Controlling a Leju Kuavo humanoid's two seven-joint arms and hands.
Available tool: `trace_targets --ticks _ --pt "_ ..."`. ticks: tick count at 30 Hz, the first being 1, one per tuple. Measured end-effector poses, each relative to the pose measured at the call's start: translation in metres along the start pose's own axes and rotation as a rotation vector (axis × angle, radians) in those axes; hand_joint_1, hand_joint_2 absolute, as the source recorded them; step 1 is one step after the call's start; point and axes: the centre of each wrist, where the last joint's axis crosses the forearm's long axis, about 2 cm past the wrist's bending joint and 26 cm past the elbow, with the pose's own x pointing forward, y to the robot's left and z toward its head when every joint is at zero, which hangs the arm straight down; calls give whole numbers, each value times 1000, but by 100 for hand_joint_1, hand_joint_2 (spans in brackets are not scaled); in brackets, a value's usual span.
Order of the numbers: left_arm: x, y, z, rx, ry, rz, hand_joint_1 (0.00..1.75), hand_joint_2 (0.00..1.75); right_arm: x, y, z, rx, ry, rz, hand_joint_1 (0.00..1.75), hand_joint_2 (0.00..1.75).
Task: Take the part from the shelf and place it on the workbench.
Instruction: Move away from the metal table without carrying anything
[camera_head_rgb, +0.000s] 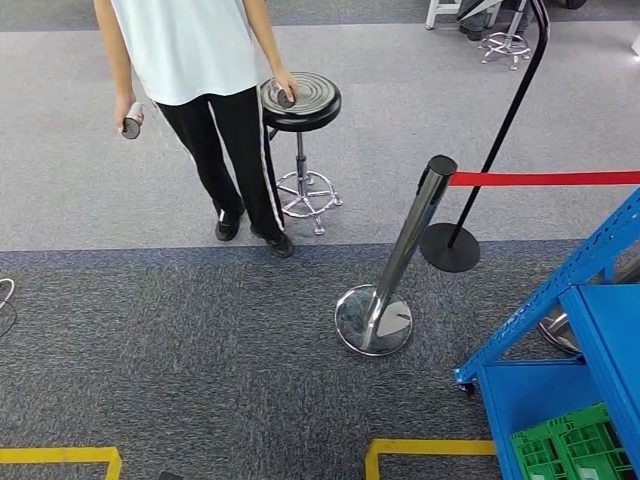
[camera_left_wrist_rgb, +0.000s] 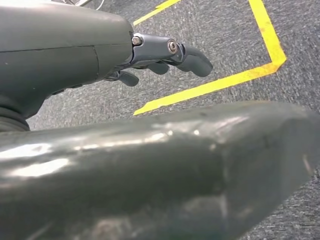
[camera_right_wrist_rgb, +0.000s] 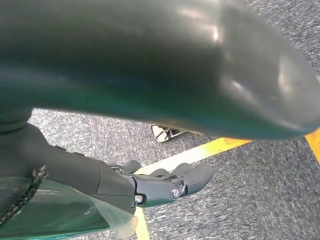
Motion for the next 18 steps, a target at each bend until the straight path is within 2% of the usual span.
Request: trace_targets --ticks 18 --pt "-2 -5 8 -28 0 -12 0 0 -4 0 2 39 -8 -70 0 0"
